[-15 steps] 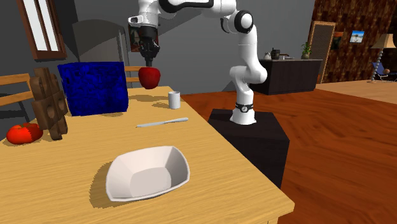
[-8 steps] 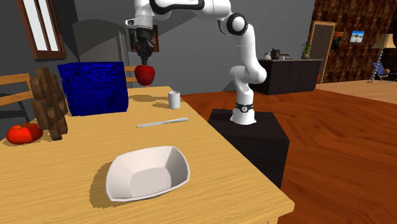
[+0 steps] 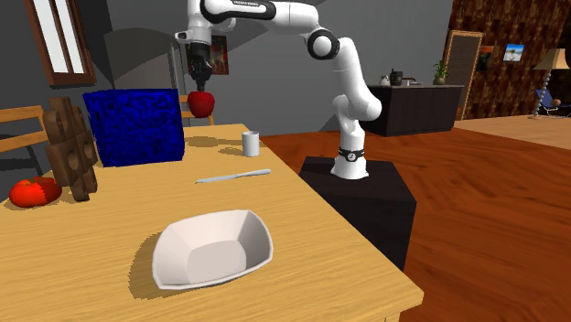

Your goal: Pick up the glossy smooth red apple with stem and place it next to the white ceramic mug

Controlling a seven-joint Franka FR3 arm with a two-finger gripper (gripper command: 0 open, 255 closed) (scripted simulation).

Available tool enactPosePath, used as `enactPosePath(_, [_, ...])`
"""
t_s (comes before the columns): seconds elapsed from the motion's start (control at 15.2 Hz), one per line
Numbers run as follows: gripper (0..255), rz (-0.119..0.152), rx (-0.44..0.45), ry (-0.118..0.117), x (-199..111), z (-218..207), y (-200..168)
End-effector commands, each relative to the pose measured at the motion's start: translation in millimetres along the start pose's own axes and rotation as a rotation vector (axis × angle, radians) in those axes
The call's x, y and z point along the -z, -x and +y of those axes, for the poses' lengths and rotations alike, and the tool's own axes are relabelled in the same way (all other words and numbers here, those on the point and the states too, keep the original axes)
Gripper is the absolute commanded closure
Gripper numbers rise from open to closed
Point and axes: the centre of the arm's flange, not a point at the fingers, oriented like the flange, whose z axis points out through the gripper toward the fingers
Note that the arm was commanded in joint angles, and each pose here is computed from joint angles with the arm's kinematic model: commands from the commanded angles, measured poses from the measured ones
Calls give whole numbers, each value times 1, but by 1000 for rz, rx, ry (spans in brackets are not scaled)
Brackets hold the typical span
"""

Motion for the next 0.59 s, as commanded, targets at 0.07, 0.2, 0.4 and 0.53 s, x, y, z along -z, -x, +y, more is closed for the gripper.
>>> enactPosePath(0.07, [255, 1, 2, 0, 1, 34, 15])
enactPosePath(0.2, [255, 1, 2, 0, 3, 57, 25])
enactPosePath(0.4, [255, 1, 2, 0, -13, 57, 27])
enactPosePath(0.53, [255, 1, 2, 0, -23, 57, 29])
